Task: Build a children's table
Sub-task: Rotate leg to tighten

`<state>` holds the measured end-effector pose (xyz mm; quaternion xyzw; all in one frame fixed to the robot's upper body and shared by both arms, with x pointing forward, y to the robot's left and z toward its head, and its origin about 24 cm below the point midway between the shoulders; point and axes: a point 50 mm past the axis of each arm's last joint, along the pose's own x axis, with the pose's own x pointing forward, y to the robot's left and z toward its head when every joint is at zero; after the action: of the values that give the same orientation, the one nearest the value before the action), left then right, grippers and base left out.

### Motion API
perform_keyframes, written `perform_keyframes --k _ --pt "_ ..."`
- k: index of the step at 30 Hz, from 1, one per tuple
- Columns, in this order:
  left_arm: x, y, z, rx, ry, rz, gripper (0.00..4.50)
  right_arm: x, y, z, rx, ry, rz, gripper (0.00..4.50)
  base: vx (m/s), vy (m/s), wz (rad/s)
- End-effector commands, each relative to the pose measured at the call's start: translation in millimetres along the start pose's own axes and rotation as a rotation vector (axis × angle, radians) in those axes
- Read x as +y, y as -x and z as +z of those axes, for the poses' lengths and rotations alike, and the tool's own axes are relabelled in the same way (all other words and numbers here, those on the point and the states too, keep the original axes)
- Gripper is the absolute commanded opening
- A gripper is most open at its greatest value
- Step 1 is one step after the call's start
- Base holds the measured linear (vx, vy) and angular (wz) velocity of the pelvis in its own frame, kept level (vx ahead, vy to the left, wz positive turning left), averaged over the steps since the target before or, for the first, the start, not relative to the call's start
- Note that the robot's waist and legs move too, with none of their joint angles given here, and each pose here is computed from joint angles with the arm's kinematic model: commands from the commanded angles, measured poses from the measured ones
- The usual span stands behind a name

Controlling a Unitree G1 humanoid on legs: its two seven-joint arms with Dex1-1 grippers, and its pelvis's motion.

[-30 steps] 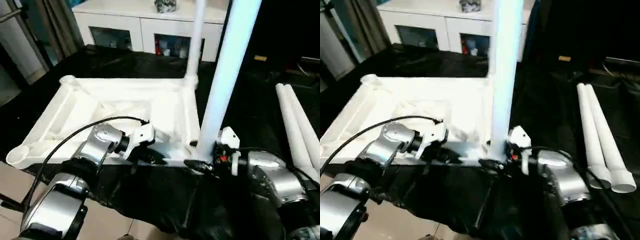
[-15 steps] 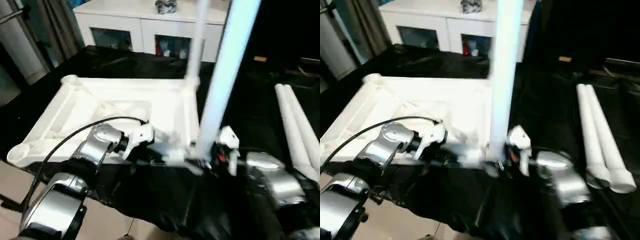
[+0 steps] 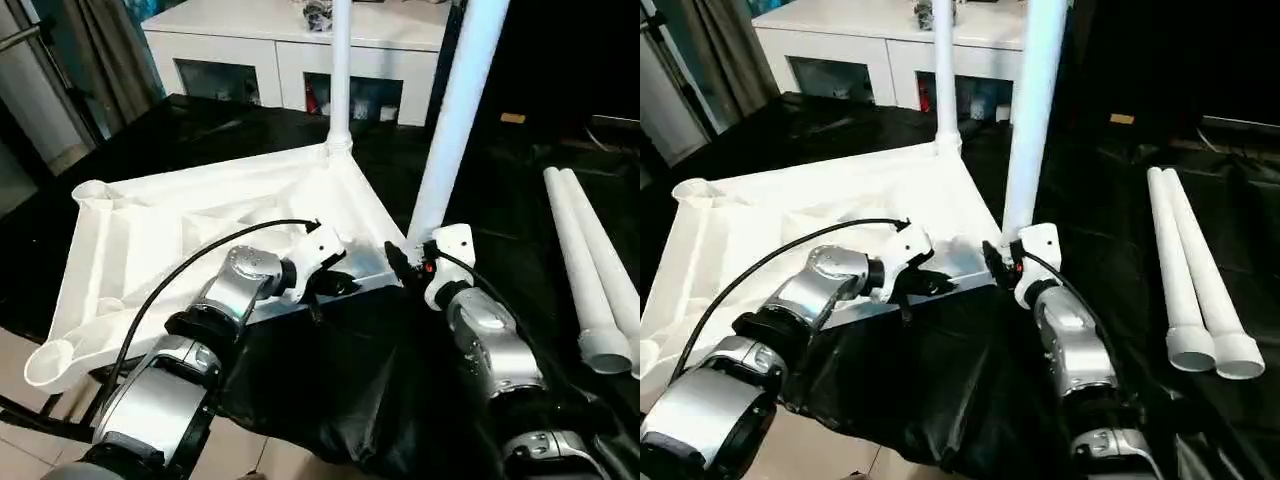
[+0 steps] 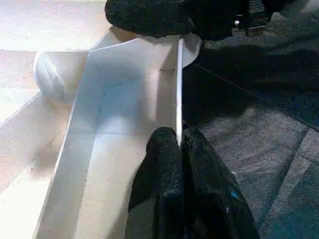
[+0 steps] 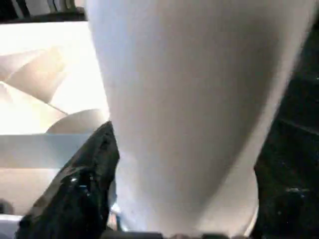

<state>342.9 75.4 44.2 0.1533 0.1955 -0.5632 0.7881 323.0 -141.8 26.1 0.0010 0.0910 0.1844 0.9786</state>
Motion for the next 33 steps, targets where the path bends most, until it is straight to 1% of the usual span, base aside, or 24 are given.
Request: perform_keyframes --k 1,2,4,6,9,10,11,13,15,17,19,20,23,24,25,26,27,28,30,32,33 --pt "0.8 0.5 8.7 -0.040 -0.030 -0.002 0.00 19.7 -1.3 -11.0 0.048 -0.016 0.134 3.74 0.000 0.000 0.00" --pt "0.5 3.1 7.5 -0.041 -0.042 -0.023 0.00 18.4 0.4 -9.5 0.043 -0.009 0.163 3.82 0.000 0.000 0.00" --pt "0.3 6.7 5.4 -0.038 -0.053 -0.050 0.00 16.8 3.1 -7.6 0.038 0.001 0.209 3.82 0.000 0.000 0.00" --pt "1.0 13.4 1.3 -0.017 -0.089 -0.083 0.00 15.4 9.5 -5.6 0.033 0.035 0.316 3.82 0.000 0.000 0.00" --pt "1.0 21.1 -2.6 -0.001 -0.110 -0.138 0.00 14.6 19.1 -3.2 0.036 0.059 0.454 3.82 0.000 0.000 0.00" --pt "0.4 25.3 -4.6 0.006 -0.117 -0.175 0.00 14.4 26.4 -2.3 0.051 0.077 0.548 3.82 0.000 0.000 0.00" --pt "0.4 25.4 -4.6 0.006 -0.117 -0.176 0.00 14.4 26.7 -2.3 0.052 0.078 0.552 3.82 0.000 0.000 0.00" --pt "-1.3 31.9 -8.3 0.024 -0.132 -0.242 0.00 13.1 39.0 -2.0 0.085 0.110 0.693 3.82 0.000 0.000 0.00" --pt "-2.3 34.6 -10.1 0.037 -0.144 -0.271 0.00 11.9 43.8 -1.8 0.100 0.127 0.744 3.82 0.000 0.000 0.00" --pt "-3.8 37.8 -12.8 0.056 -0.154 -0.312 0.00 9.1 48.6 -1.4 0.113 0.166 0.791 3.82 0.000 0.000 0.00" --pt "-4.6 39.2 -14.1 0.063 -0.161 -0.332 0.00 7.2 52.1 -1.9 0.133 0.178 0.828 3.82 0.000 0.000 0.00" --pt "-7.2 40.8 -15.9 0.070 -0.166 -0.373 0.00 5.2 57.4 -2.5 0.166 0.195 0.886 3.66 0.000 0.000 0.00" --pt "-9.4 41.7 -16.7 0.072 -0.165 -0.404 0.00 5.4 59.7 -2.8 0.184 0.196 0.916 3.46 0.000 0.000 0.00" --pt "-10.2 42.2 -16.8 0.072 -0.165 -0.416 0.00 6.0 61.4 -3.2 0.196 0.194 0.937 3.28 0.000 0.000 0.00" --pt "-10.2 42.2 -16.8 0.072 -0.166 -0.416 0.00 6.1 61.6 -3.3 0.197 0.194 0.939 3.28 0.000 0.000 0.00" --pt "-10.0 42.7 -16.6 0.072 -0.166 -0.419 0.00 7.4 62.4 -3.7 0.205 0.191 0.952 3.09 0.000 0.000 0.00" --pt "-9.8 42.9 -16.4 0.071 -0.164 -0.417 0.00 8.2 62.1 -3.7 0.202 0.187 0.950 3.05 0.000 0.000 0.00" --pt "-9.5 43.0 -16.3 0.069 -0.162 -0.414 0.00 8.8 61.4 -3.6 0.198 0.182 0.943 2.92 0.000 0.000 0.00" --pt "-8.8 43.0 -15.9 0.066 -0.157 -0.407 0.00 9.5 60.1 -3.5 0.192 0.169 0.927 2.85 0.000 0.000 0.00" --pt "-6.3 41.8 -14.1 0.054 -0.144 -0.370 0.00 9.9 56.4 -4.3 0.182 0.150 0.877 2.79 0.000 0.000 0.00" --pt "-3.1 39.7 -12.4 0.050 -0.127 -0.321 0.00 9.1 51.2 -5.5 0.174 0.128 0.808 2.79 0.000 0.000 0.00"
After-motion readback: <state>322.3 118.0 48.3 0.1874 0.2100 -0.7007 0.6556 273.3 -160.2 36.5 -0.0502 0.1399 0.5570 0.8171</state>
